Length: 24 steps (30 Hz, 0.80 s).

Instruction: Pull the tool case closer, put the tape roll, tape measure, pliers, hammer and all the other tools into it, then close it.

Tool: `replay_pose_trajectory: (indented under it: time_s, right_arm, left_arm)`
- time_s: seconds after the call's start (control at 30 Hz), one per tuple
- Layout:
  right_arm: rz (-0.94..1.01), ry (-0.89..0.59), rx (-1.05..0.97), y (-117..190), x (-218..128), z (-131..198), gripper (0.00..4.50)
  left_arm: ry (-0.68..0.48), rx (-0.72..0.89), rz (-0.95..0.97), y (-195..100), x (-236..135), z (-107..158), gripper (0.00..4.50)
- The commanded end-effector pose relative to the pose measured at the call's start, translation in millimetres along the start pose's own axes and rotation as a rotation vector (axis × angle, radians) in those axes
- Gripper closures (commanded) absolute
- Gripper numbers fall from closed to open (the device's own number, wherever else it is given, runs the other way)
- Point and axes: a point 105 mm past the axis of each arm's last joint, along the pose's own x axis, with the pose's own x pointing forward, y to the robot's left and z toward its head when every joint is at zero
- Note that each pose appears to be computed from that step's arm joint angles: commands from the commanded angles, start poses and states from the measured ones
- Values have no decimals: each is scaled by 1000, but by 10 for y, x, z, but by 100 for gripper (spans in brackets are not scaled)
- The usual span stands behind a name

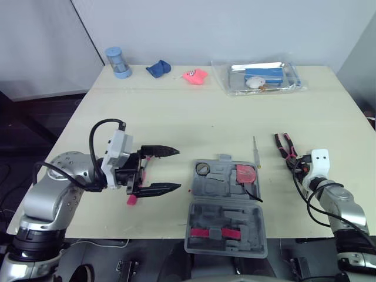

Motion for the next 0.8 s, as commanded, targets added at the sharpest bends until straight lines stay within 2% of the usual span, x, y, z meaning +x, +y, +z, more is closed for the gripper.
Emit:
replay_pose_trajectory:
  time_s: [0.03, 0.23, 0.37, 0.5, 0.8]
  right_arm:
    - [45, -76, -83, -8, -122, 272, 349]
    - [163, -103, -194, 77, -306, 492, 349]
    - [446, -102, -310, 470, -568, 715, 349]
    - [640, -22, -428, 789, -699, 690, 349]
    - [912, 124, -680, 1360, -766, 590, 349]
  left_arm:
    - [-13, 34, -5, -30, -27, 63, 0]
    - [-8, 42, -2, -22, -68, 46, 0]
    - [6, 54, -6, -17, -138, 15, 0]
    - [32, 57, -30, -24, -202, -24, 0]
    - [119, 92, -91, -20, -330, -105, 0]
